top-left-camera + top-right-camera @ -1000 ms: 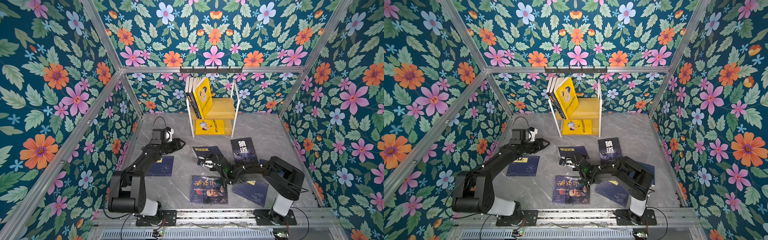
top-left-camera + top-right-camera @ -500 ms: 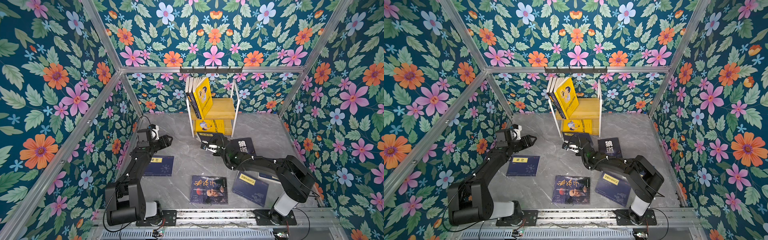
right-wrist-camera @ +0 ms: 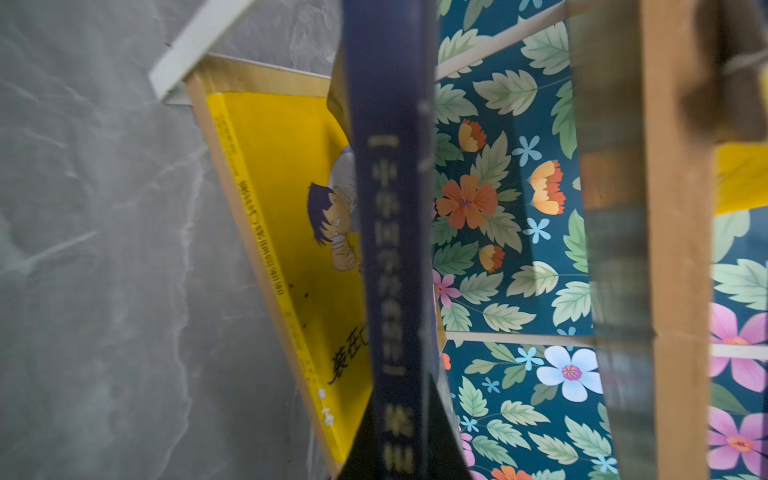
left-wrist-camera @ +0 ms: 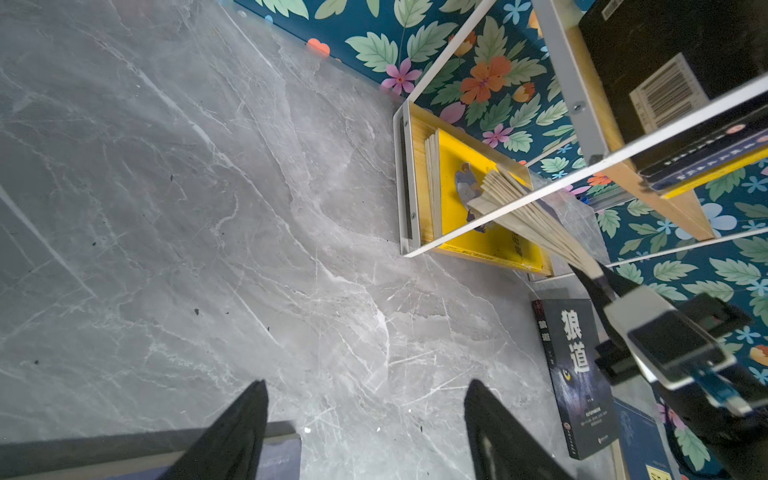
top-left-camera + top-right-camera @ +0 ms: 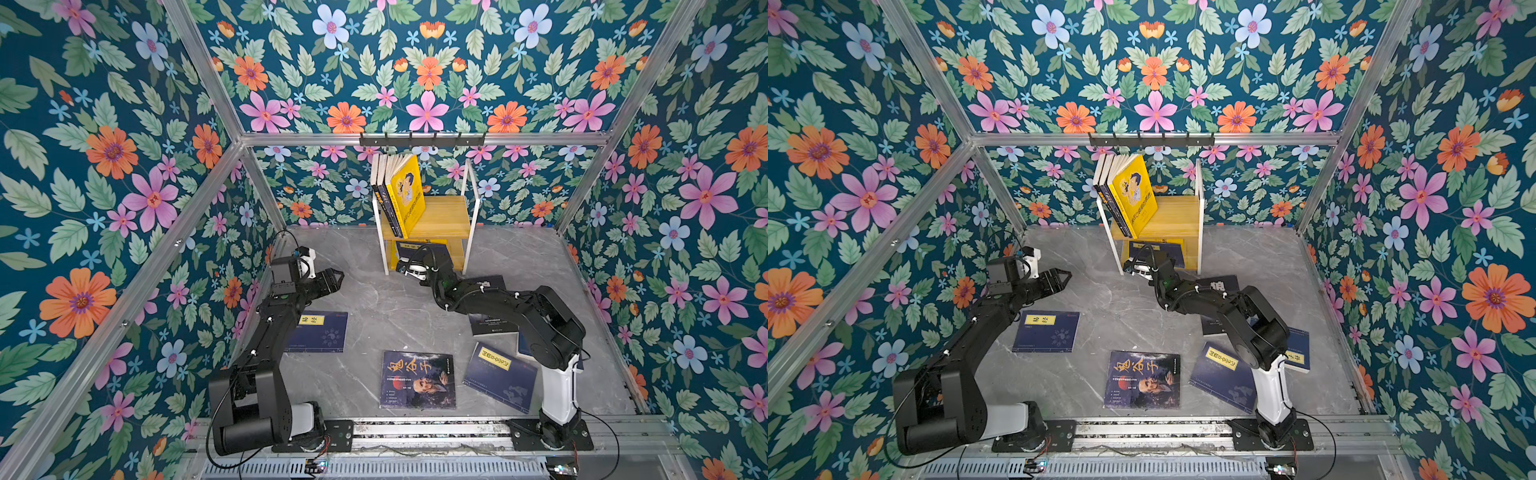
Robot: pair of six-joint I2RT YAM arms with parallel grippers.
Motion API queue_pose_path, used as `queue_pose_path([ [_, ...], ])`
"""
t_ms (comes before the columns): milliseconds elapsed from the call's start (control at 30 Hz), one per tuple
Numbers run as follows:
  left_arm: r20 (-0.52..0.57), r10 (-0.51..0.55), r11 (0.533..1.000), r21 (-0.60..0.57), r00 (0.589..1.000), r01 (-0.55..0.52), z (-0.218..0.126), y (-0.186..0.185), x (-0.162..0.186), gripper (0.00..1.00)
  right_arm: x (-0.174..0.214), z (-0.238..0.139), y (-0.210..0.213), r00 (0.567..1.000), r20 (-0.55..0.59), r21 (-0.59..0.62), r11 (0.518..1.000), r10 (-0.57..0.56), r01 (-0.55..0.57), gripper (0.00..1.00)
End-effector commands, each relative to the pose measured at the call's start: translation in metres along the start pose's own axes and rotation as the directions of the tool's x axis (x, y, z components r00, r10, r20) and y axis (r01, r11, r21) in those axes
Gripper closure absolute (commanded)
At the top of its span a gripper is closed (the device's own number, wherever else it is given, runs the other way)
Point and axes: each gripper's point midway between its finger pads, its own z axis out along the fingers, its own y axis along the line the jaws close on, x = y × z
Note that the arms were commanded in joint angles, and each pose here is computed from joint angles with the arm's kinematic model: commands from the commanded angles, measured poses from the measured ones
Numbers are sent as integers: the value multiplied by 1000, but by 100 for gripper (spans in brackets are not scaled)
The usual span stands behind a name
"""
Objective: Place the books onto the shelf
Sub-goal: 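Lower the blue book onto the lower shelf beside the yellow book with right gripper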
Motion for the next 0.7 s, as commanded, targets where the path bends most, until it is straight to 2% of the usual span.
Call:
queue_pose_path([
  [0, 15, 27, 1000, -4, 1000, -27, -3, -1, -5, 24, 0, 15, -10, 1000, -20, 52, 998, -21, 22, 100],
  [133, 11, 24, 1000, 4, 1000, -24, -3, -1, -5, 23, 5, 22, 22, 999, -29, -64, 998, -15, 13, 100],
  [367, 14, 26, 1000, 7, 1000, -26, -4, -2, -7, 22, 19, 17, 62, 996, -81, -246, 969, -28, 7, 100],
  [533, 17, 18, 1000, 20, 1000, -18, -4, -4, -7, 22, 22, 15, 79, 995, -92, -343, 939, -47, 13, 100],
  [667, 18, 16, 1000, 10, 1000, -16, -3, -2, -7, 22, 23, 18, 80, 994, -91, -362, 932, -56, 19, 97],
])
